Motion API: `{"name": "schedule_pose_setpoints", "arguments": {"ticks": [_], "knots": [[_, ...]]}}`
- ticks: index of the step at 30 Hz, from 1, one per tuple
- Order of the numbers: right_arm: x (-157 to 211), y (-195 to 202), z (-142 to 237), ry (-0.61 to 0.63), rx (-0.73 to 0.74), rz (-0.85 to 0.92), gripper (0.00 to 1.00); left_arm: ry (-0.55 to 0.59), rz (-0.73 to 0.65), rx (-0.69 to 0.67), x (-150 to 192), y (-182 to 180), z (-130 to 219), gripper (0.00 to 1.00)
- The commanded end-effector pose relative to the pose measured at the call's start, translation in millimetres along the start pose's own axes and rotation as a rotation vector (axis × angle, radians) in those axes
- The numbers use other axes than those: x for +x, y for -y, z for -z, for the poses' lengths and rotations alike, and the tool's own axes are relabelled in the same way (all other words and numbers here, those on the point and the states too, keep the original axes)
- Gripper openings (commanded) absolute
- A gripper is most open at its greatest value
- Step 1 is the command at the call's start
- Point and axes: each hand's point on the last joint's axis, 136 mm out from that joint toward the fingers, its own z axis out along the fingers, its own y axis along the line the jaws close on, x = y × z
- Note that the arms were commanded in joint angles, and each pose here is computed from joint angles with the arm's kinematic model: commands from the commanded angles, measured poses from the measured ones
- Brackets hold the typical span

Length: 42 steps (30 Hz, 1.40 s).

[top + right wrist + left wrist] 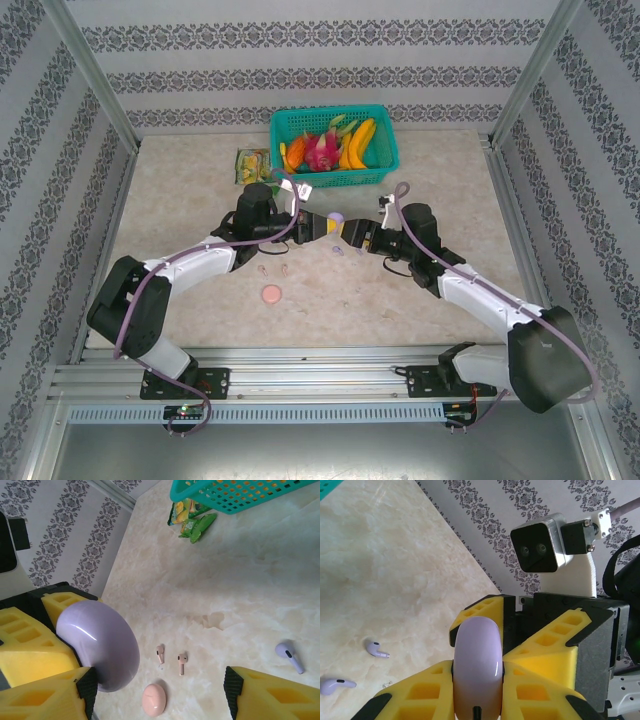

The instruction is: Insert wireless bluetooth earbuds into charging case

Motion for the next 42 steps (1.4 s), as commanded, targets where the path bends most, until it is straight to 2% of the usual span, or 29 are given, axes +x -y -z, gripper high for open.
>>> {"name": "schedule_pose_setpoints", "arguments": {"ticks": [1, 7, 15, 24, 30, 37, 42], "knots": [[-17, -6, -3, 0.051, -0.008, 0.027, 0.68, 0.019, -0.034, 0.060, -12, 15, -1, 0.02], [-17, 20, -3, 0.071, 0.038, -0.032, 0.65, 0.027, -0.045, 0.076, -15, 23, 3, 0.01], [-13, 35, -7, 0.071, 0.059, -0.068, 0.63, 0.034, -0.054, 0.089, -18, 29, 6, 0.00], [-8, 25, 11, 0.066, 0.011, -0.068, 0.63, 0.033, -0.052, 0.079, -16, 26, 5, 0.00], [4, 7, 26, 0.023, -0.076, 0.014, 0.64, 0.016, -0.051, 0.097, -15, 28, 4, 0.00], [4, -10, 22, -0.029, -0.142, 0.059, 0.51, 0.008, -0.041, 0.127, -17, 34, 3, 0.00], [2, -13, 16, -0.040, -0.147, 0.067, 0.48, 0.014, -0.035, 0.135, -18, 35, 2, 0.00]]}}
